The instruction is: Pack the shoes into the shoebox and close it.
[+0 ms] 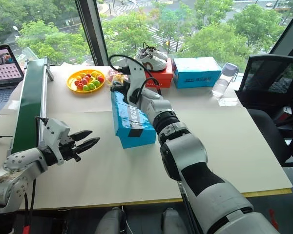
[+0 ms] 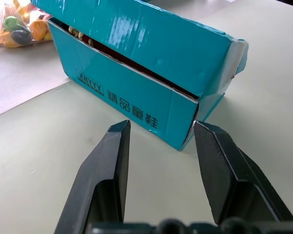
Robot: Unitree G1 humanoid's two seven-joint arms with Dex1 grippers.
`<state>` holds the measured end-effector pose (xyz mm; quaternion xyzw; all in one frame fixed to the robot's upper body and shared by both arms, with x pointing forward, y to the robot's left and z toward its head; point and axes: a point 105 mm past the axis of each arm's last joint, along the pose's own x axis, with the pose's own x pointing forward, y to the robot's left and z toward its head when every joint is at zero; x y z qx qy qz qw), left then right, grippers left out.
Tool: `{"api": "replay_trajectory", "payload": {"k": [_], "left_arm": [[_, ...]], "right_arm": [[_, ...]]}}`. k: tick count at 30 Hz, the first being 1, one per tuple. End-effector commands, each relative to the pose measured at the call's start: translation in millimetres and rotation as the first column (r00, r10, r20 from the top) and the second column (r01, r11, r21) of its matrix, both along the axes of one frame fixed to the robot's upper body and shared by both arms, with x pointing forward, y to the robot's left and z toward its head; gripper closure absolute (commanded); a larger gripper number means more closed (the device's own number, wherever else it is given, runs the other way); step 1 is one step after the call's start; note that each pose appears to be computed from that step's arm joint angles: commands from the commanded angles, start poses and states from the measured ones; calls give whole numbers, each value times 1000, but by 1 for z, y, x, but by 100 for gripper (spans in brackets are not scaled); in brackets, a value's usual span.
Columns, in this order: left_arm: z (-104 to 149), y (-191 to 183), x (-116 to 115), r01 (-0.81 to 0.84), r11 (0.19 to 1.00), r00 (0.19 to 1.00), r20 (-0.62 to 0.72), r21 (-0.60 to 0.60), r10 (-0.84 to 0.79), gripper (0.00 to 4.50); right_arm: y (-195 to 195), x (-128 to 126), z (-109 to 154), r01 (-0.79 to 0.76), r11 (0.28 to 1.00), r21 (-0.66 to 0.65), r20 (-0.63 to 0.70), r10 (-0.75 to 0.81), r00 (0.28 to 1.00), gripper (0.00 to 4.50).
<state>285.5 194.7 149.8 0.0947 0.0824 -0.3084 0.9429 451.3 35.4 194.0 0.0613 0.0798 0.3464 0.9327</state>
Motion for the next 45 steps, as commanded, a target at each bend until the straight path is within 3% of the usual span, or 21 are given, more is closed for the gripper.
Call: {"api": "replay_trajectory", "payload": {"k": [1,5,9,15,18,23,27,31,36,40,43,45], "left_arm": [[17,-2,-5,-5,1000,998,62,-9,5,235],[19,-3,-11,-19,1000,998,66,-16,20,235],[18,-1,-15,-38,999,997,61,-17,38,235],[19,-3,-19,-43,999,997,61,-23,44,235],[19,-4,-22,-45,999,997,59,-25,46,235],[17,-9,-21,-50,997,997,63,-51,53,235],[18,-5,-9,-122,987,986,101,-105,133,235],[17,3,1,-197,972,968,131,-128,214,235],[15,18,12,-312,933,923,178,-178,342,235],[14,21,15,-331,921,910,190,-204,369,235],[10,22,15,-326,925,915,182,-194,361,235],[8,24,14,-329,926,914,183,-186,362,235]], "right_arm": [[-2,0,-9,14,998,-61,28,-13,1000,449],[-9,-6,-55,13,970,-243,-20,-19,1000,449],[-3,-23,-99,-97,881,-462,-55,81,995,449],[-4,-34,-124,-131,848,-514,-104,90,991,449],[-3,-36,-127,-131,866,-482,-130,77,989,449],[-6,-24,-102,-67,943,-327,-128,26,991,449],[-14,-6,-45,-33,996,-79,-89,26,996,449],[-31,1,-15,-47,994,95,-94,56,994,449],[-87,3,21,-32,936,350,-112,76,991,449],[-157,-19,33,81,937,340,-1,-86,996,449],[-198,-46,9,194,975,105,110,-205,973,449],[-207,-56,-4,228,973,45,110,-232,967,449]]}}
